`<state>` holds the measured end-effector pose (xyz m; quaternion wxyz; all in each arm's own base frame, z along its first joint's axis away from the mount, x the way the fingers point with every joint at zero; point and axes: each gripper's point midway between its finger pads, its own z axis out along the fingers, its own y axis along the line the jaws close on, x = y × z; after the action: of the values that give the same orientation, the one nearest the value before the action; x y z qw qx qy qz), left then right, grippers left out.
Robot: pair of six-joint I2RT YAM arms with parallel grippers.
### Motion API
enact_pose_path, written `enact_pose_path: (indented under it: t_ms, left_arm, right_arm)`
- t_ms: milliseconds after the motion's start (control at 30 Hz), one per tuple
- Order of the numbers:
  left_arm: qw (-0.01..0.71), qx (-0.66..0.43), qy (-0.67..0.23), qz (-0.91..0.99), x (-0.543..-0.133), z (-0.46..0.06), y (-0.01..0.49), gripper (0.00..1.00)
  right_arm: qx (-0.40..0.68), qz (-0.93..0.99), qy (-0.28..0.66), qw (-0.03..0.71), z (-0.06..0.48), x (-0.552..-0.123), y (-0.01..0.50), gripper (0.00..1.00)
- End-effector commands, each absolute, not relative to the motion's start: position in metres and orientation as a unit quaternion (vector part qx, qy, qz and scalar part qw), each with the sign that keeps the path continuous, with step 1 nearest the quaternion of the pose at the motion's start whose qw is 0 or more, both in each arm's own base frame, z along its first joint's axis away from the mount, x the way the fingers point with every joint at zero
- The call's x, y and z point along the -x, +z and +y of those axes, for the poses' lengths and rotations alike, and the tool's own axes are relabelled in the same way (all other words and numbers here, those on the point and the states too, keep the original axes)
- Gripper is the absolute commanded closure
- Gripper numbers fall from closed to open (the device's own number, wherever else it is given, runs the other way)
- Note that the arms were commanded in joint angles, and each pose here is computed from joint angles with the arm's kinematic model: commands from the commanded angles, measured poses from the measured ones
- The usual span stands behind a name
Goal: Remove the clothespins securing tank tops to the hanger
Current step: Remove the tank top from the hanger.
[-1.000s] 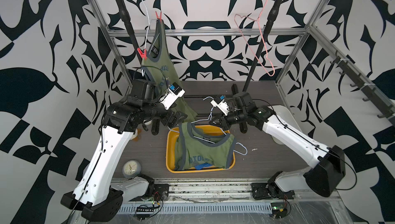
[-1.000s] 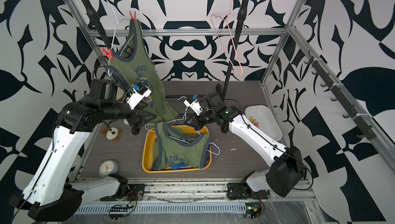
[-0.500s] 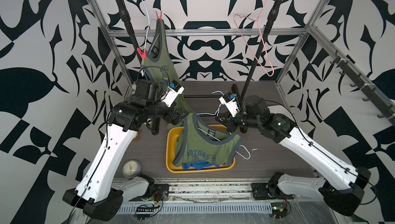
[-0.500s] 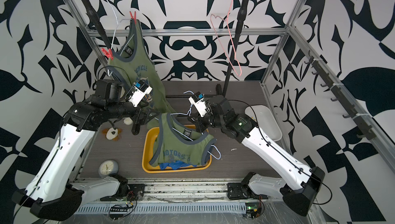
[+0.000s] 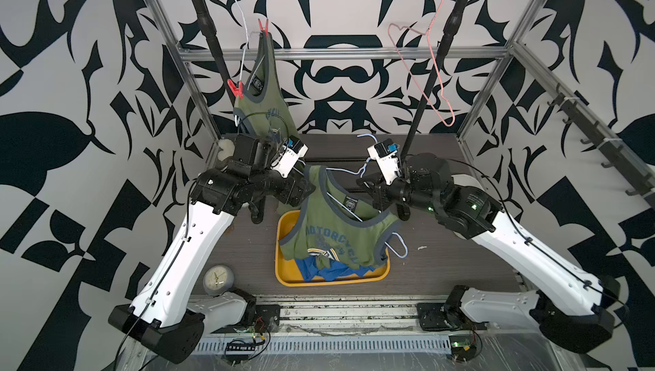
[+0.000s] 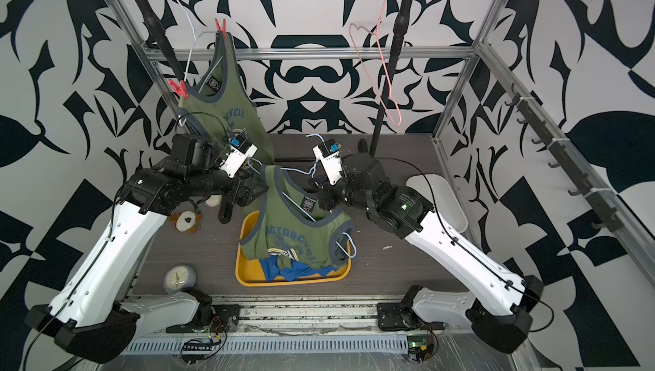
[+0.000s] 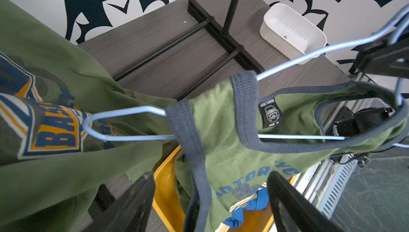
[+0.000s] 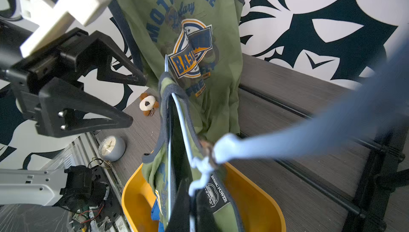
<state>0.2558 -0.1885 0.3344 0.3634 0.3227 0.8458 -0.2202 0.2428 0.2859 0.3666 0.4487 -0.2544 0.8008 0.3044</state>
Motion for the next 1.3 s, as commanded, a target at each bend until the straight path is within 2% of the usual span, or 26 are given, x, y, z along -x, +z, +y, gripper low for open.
enact_pose_path:
  t_ms: [0, 400, 500, 600, 700, 967, 1133, 1267]
  left_arm:
    - [0.370, -0.318, -0.222, 0.844, -0.263, -0.193, 0.336, 0.11]
    - [0.378, -0.302, -0.197, 0.853, -0.282, -0.194, 0.332, 0.10]
    - [0.373, -0.300, -0.194, 0.857, -0.282, -0.193, 0.327, 0.14]
    - [0.379, -0.294, -0.177, 0.859, -0.286, -0.188, 0.326, 0.14]
    - [0.381, -0.289, -0.170, 0.862, -0.289, -0.186, 0.325, 0.21]
    - [0.381, -0.283, -0.175, 0.863, -0.290, -0.188, 0.325, 0.24]
    - [0.380, -0.277, -0.172, 0.865, -0.292, -0.187, 0.322, 0.31]
    - [0.381, -0.273, -0.165, 0.868, -0.294, -0.185, 0.320, 0.46]
  right_arm:
    - [0.247, 0.774, 0.304, 0.498, 0.292, -0.249, 0.401, 1.00]
    - [0.272, 0.770, 0.283, 0.503, 0.308, -0.240, 0.398, 1.00]
    - [0.270, 0.766, 0.283, 0.509, 0.307, -0.240, 0.403, 1.00]
    - [0.270, 0.762, 0.286, 0.514, 0.308, -0.238, 0.408, 1.00]
    - [0.274, 0.759, 0.293, 0.513, 0.312, -0.236, 0.409, 1.00]
    - [0.292, 0.748, 0.296, 0.518, 0.325, -0.223, 0.414, 1.00]
    - [0.303, 0.741, 0.295, 0.521, 0.330, -0.215, 0.417, 1.00]
    - [0.308, 0.740, 0.292, 0.522, 0.331, -0.211, 0.419, 1.00]
